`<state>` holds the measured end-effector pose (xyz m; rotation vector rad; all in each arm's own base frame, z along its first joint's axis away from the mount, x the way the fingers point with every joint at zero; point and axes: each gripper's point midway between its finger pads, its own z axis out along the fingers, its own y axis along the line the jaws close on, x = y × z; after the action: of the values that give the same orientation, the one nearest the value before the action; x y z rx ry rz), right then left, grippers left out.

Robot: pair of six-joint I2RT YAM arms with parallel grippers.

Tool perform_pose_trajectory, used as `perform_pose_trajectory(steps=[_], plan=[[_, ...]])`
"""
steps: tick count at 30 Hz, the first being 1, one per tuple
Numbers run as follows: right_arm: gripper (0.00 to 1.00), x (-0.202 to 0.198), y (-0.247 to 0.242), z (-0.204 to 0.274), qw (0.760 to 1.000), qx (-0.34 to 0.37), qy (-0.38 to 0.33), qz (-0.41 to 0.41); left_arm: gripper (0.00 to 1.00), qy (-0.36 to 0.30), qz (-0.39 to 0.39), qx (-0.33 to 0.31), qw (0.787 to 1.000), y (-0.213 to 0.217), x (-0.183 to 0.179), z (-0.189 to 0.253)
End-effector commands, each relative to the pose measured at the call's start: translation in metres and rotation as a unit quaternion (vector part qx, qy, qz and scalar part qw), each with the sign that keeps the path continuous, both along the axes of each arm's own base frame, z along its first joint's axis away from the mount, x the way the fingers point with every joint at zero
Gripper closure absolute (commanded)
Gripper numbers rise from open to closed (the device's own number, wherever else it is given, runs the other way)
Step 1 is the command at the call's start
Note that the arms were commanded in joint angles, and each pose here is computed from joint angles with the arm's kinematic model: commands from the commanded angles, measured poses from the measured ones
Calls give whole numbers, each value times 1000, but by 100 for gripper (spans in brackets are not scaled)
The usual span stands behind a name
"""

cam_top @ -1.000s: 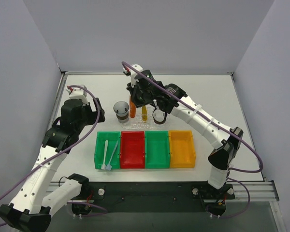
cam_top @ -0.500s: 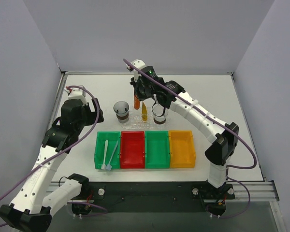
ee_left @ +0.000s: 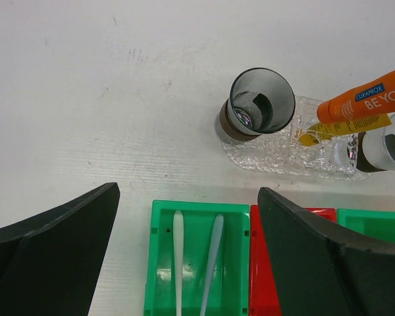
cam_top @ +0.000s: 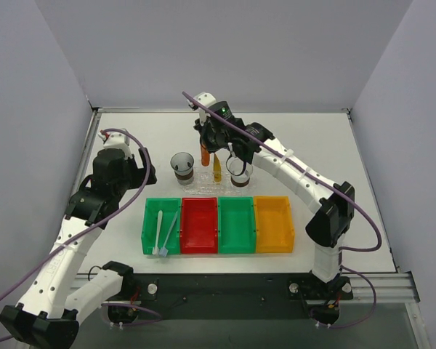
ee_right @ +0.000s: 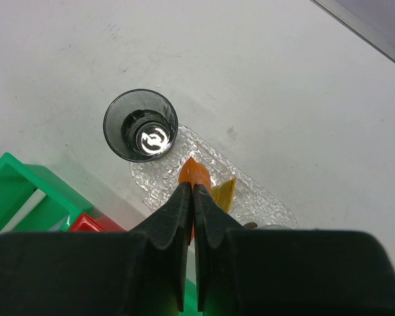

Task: Prepare toiletry sets of a toothbrush and toothpaste on the tray

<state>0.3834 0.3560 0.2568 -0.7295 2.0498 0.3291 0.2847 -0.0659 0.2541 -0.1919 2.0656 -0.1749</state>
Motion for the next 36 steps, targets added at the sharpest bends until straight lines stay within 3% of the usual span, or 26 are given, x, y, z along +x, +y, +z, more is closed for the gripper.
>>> perform_pose_trajectory(steps=[1,20,36], plan=[[100,11,10,0,1000,6,-22,8,3,-23,-4,-17,1000,-4,8,10],[100,15,11,-25,1000,-12,-1,9,3,-23,-3,-15,1000,-2,11,9],[100,12,0,16,1000,6,-30,-5,2,-23,-4,-25,999,-5,16,7]])
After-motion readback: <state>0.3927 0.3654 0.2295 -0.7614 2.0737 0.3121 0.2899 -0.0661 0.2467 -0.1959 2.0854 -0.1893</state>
